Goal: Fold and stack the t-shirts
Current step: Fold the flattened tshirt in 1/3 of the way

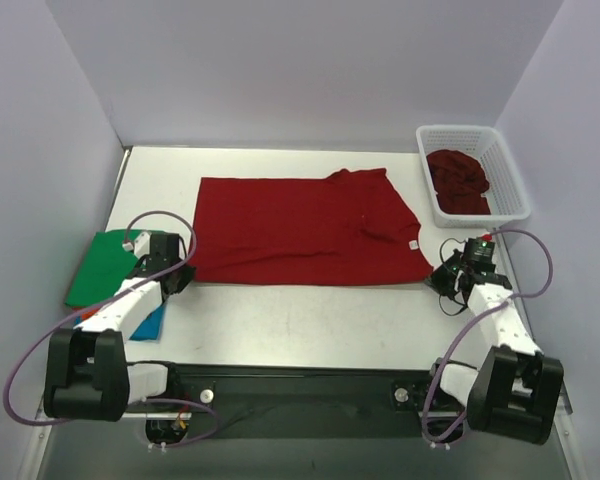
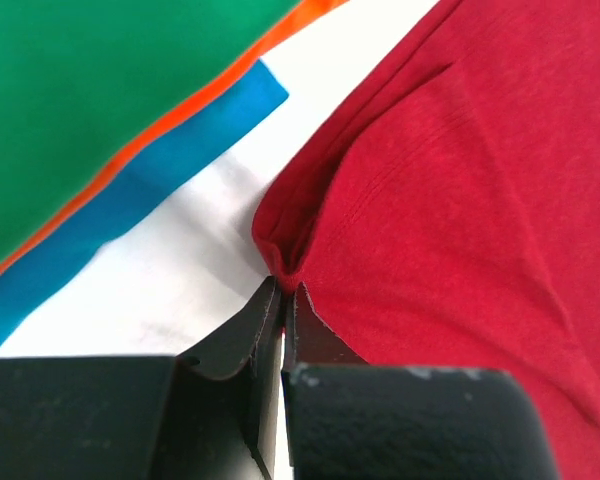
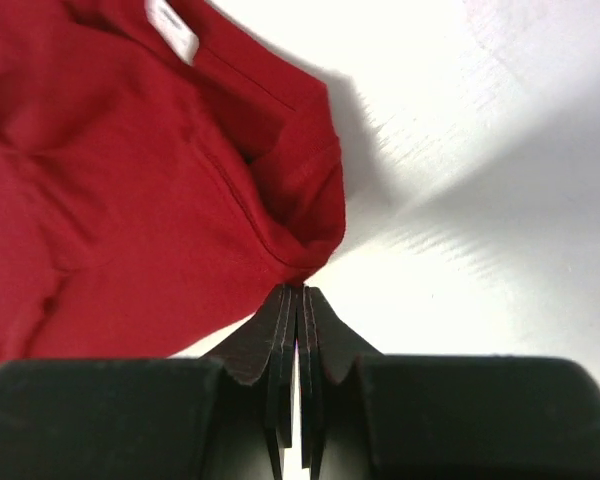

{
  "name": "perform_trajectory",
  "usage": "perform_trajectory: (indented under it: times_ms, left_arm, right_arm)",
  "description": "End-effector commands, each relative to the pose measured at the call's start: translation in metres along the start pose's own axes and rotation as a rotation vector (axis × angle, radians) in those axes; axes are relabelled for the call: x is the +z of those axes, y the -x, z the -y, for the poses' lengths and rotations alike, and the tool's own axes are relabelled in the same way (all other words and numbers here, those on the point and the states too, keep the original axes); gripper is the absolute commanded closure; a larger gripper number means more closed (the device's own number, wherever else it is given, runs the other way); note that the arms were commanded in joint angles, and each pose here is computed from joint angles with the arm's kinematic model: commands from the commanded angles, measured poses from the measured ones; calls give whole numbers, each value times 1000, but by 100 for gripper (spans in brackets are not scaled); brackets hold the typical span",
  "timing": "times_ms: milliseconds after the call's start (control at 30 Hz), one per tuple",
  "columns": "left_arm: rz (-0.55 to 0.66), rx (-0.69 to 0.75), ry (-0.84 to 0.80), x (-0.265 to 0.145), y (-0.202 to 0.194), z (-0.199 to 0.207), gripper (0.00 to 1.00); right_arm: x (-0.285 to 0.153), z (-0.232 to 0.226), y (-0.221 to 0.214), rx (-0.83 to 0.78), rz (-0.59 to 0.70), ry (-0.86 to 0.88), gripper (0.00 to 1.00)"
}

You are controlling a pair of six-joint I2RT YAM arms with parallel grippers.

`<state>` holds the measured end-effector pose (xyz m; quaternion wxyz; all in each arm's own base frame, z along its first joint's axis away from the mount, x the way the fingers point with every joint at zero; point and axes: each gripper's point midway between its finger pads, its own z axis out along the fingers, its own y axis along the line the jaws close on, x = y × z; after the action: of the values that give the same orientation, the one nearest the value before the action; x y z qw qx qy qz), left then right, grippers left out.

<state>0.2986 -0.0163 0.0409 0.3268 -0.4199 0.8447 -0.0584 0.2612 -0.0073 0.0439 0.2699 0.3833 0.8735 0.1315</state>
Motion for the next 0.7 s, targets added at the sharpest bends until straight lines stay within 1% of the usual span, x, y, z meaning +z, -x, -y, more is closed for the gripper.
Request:
perform_trajectory:
  times_ms: [0, 33, 167, 200, 300, 333, 400, 433, 467, 500, 533, 567, 600, 633, 667]
  left_arm:
    - [37, 9, 67, -20, 12, -15, 100]
    - [55, -4, 70, -25, 16, -17, 100]
    - [56, -14, 106, -40, 12, -33, 100]
    - [58, -16, 111, -43, 11, -37, 100]
    - [56, -33, 126, -53, 3, -51, 100]
    - [55, -39, 142, -56, 0, -58, 100]
    - [76, -49, 132, -61, 0, -63, 100]
    - [89, -55, 123, -63, 1, -64, 100]
    - [92, -54, 123, -63, 0, -67, 100]
    - [92, -54, 116, -63, 0, -66, 100]
    - [90, -55, 113, -63, -1, -66, 100]
    - [87, -53, 111, -63, -1, -65, 100]
    - [82, -55, 103, -63, -2, -63, 100]
    - [75, -52, 105, -62, -3, -63, 100]
    - [71, -51, 105, -61, -3, -62, 100]
  right_arm:
    - [-28, -2, -2, 1, -19, 9, 100]
    - [-34, -2, -2, 7, -9, 12, 100]
    - [-51, 9, -12, 38, -23, -32, 100]
    - [-55, 14, -18, 43, -41, -51, 100]
    - [-68, 28, -25, 61, -30, -110, 100]
    - [-73, 28, -25, 60, -8, -98, 100]
    - [-76, 30, -33, 60, -12, -89, 100]
    - [-77, 28, -35, 52, -2, -65, 92]
    - [-74, 30, -37, 48, 2, -59, 87]
    - [-72, 29, -37, 40, 1, -48, 76]
    - [-70, 23, -42, 23, -25, -8, 71]
    - [-66, 12, -36, 4, -10, 51, 67]
    - [-59, 11, -41, 7, -30, 76, 64]
    - [-53, 7, -45, 11, -60, 95, 58]
    - [-45, 1, -37, 2, -28, 123, 56]
